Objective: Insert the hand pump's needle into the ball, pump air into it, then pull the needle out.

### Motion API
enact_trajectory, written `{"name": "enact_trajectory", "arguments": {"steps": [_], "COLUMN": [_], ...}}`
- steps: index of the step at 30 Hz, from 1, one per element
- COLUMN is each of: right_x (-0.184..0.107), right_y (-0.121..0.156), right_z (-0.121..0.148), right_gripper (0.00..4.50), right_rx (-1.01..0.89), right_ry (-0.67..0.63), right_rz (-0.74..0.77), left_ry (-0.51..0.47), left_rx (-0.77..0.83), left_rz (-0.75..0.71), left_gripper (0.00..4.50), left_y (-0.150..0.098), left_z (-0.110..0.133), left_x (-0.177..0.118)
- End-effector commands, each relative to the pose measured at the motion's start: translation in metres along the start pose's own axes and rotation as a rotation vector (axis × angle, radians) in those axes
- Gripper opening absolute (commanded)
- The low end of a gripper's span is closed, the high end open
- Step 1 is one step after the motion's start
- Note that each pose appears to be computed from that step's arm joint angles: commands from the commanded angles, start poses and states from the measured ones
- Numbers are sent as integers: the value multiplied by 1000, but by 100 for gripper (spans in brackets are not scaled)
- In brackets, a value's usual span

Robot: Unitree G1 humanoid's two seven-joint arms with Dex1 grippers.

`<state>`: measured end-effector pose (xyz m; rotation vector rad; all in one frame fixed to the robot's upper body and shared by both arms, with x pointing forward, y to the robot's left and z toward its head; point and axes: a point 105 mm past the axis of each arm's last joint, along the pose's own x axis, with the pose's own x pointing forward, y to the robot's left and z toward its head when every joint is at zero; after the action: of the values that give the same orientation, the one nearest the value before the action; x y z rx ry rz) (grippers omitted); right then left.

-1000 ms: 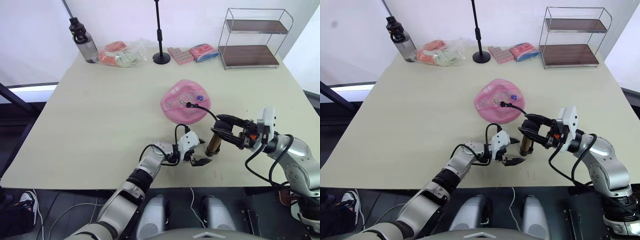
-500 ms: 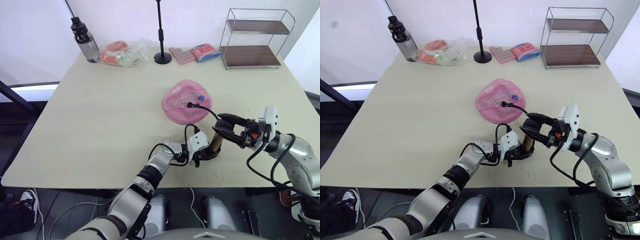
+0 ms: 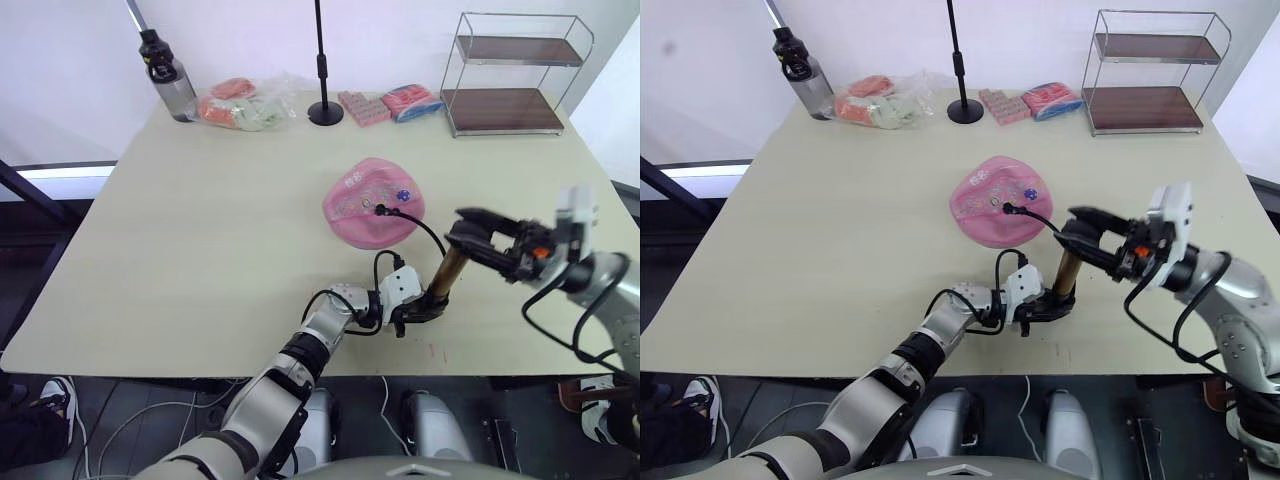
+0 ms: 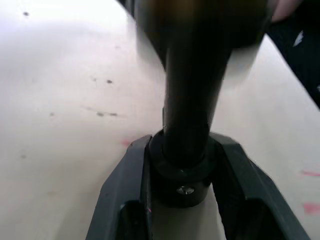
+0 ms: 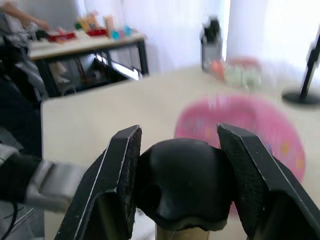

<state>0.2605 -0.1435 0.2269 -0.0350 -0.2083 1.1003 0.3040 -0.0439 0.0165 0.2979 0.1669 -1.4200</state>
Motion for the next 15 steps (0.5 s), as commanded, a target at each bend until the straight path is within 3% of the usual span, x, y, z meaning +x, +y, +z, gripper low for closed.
{"name": "enact_trajectory", "arguments": {"steps": [1,5,15], "right_x": [-4,-8,-17], "right_y": [4,2,-8], "right_z": [38,37,93], "right_gripper": [191,191,191], "right_rx": [-123,-131,-119], "right_ry": [-81,-74,-152], "right_rz": [7,-17,-25], "left_ry": [67,71,100], "left_rx": [-43,-44,-47], "left_rz": [-22,-25,-46], "left_gripper": [110,110,110], "left_y": [-9,-11,-19], "left_z": [-22,-24,-34], "left_x": [-1,1,3]}}
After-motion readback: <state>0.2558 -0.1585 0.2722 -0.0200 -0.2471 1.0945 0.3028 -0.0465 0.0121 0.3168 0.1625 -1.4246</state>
